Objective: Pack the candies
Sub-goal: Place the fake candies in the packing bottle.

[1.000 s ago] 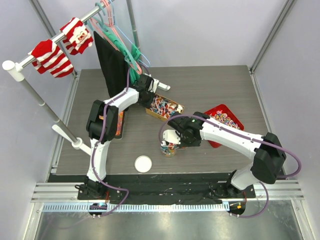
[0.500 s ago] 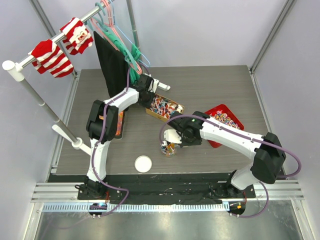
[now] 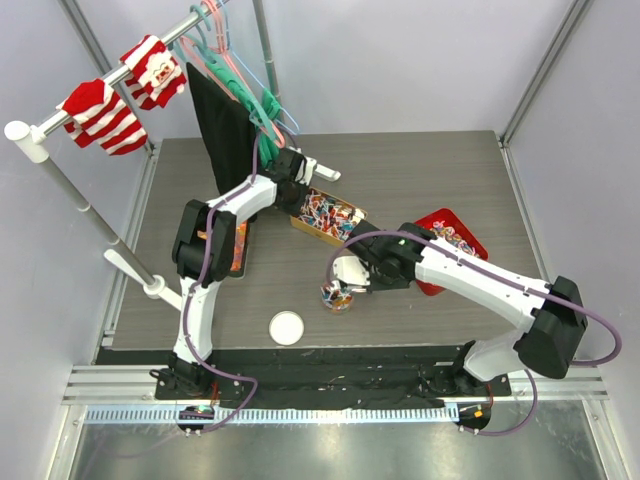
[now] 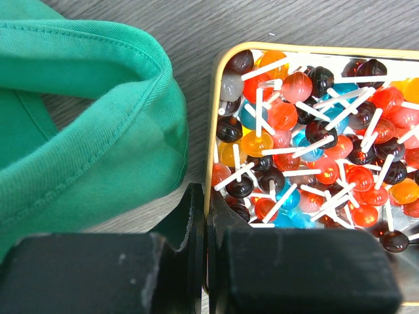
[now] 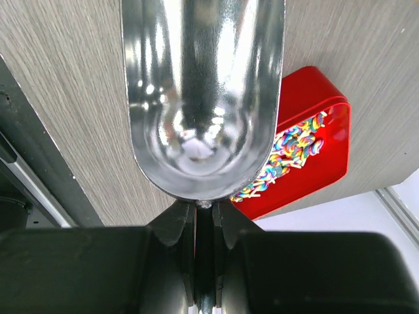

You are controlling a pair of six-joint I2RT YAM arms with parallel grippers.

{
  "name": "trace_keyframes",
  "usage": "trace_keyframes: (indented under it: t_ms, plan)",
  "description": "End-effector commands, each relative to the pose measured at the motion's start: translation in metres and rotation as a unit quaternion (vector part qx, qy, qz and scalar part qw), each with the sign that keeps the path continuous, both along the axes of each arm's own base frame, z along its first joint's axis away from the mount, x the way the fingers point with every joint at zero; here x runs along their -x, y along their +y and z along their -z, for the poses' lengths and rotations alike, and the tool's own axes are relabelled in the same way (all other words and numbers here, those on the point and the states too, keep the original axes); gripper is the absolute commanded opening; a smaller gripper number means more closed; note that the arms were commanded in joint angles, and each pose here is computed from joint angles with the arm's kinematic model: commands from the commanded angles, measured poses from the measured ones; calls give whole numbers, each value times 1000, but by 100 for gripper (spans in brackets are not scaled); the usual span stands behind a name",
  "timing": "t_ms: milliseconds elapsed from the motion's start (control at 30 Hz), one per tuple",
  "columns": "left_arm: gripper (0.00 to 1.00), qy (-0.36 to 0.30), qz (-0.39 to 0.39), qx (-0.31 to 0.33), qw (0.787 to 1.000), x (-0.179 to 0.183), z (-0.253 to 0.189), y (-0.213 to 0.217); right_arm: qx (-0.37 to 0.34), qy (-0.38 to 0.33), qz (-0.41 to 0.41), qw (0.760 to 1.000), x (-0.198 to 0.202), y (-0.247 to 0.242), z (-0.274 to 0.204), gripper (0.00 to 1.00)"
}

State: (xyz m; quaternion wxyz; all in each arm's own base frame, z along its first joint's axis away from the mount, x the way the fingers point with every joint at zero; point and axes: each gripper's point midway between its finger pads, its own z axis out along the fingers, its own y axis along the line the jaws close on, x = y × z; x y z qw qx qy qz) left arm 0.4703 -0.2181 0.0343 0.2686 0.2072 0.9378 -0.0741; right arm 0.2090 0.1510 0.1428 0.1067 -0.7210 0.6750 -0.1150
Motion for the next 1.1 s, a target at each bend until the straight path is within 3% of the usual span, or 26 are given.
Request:
trace_keyframes:
  t_ms: [0, 300, 500, 833, 1067]
  plan:
    - [0, -54, -1, 36, 998, -20, -40, -8, -63, -35, -2, 997, -9, 19, -24, 1]
    - [0, -49, 0, 41, 998, -19, -38, -10, -140, -69, -19, 988, -16, 77, -31, 1]
    - [0, -47, 1, 41, 998, -17, -37, -10, -123, -67, -31, 990, -18, 97, -15, 1]
    - [0, -45, 3, 42, 998, -16, -35, -11, -84, -80, -31, 993, -18, 79, 2, 1]
    - [0, -43, 1, 44, 998, -18, -33, -12, -60, -26, -40, 997, 7, 59, 22, 1]
